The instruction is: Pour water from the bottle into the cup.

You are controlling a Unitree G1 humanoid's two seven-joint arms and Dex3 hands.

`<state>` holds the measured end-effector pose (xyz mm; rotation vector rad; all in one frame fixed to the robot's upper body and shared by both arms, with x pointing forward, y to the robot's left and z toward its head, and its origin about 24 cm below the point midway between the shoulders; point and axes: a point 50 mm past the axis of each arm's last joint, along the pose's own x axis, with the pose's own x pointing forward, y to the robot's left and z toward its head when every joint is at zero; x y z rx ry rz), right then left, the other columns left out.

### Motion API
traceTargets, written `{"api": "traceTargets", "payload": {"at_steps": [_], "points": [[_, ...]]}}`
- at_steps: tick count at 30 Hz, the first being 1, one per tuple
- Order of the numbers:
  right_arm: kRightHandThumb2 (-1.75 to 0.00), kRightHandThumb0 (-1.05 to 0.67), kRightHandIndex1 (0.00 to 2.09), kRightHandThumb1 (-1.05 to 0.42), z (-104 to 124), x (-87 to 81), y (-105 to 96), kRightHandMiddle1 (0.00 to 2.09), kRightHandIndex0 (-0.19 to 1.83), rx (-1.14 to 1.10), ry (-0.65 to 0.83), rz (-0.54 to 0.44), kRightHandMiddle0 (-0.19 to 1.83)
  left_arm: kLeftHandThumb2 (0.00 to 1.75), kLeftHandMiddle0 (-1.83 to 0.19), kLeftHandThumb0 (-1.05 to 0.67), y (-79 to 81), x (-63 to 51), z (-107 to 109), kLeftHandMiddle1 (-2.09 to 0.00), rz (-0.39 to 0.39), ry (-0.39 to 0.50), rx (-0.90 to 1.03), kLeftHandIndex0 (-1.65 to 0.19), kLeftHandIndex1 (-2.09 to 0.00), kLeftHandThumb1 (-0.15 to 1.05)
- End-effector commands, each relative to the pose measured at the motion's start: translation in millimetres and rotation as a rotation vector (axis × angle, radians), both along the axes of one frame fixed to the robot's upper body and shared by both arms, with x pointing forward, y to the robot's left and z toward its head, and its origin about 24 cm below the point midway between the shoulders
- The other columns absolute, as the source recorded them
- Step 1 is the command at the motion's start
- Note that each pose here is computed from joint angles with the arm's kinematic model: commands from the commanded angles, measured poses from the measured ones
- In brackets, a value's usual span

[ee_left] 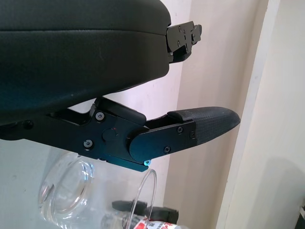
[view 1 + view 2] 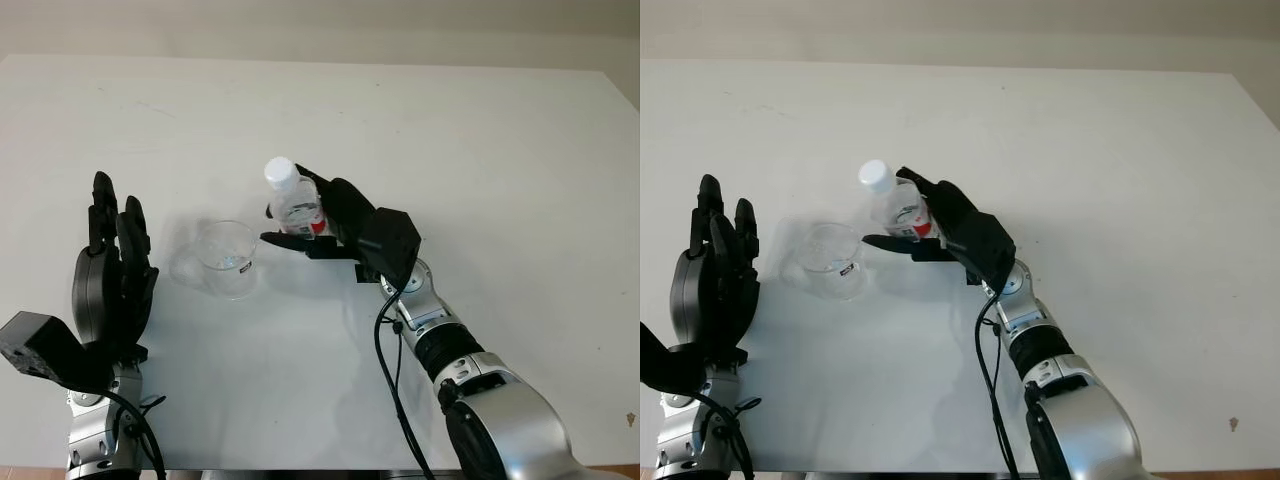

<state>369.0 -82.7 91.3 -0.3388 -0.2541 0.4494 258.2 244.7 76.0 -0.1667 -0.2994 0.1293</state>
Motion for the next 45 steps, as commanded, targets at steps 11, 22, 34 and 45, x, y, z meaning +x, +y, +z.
{"api": "traceTargets", "payload": {"at_steps": [11,22,34,45], "points": [[-0.52,-0.42,2.09,-1.05,77,26.0,-5,2.09,0.95,-0.143,-0.291,-0.088,0.52,0.63,0.14,-0.75,-1.6,-2.2,-8,-0.05,-0.003,0.026,-0.011,0.17,-0.05,1.05],[-0.48,-0.43,2.09,-1.05,102,24.0,20,2.09,0.94,-0.476,-0.582,-0.052,0.45,0.62,0.13,-0.75,-4.4,-1.8,-9,-0.05,0.004,0.024,-0.018,0.17,-0.06,1.05],[-0.39,-0.43,2.09,-1.05,104,18.0,39,2.09,1.0,-0.689,-0.803,0.013,0.58,0.63,0.13,-0.74,-8.1,-2.8,-12,-0.05,0.006,0.019,-0.038,0.17,-0.05,1.05],[-0.35,-0.47,2.09,-1.05,110,15.7,38,2.09,1.04,-0.765,-1.026,-0.019,0.65,0.62,0.12,-0.74,-8.5,-1.1,-13,-0.06,0.018,0.014,-0.048,0.17,-0.05,1.05]]}}
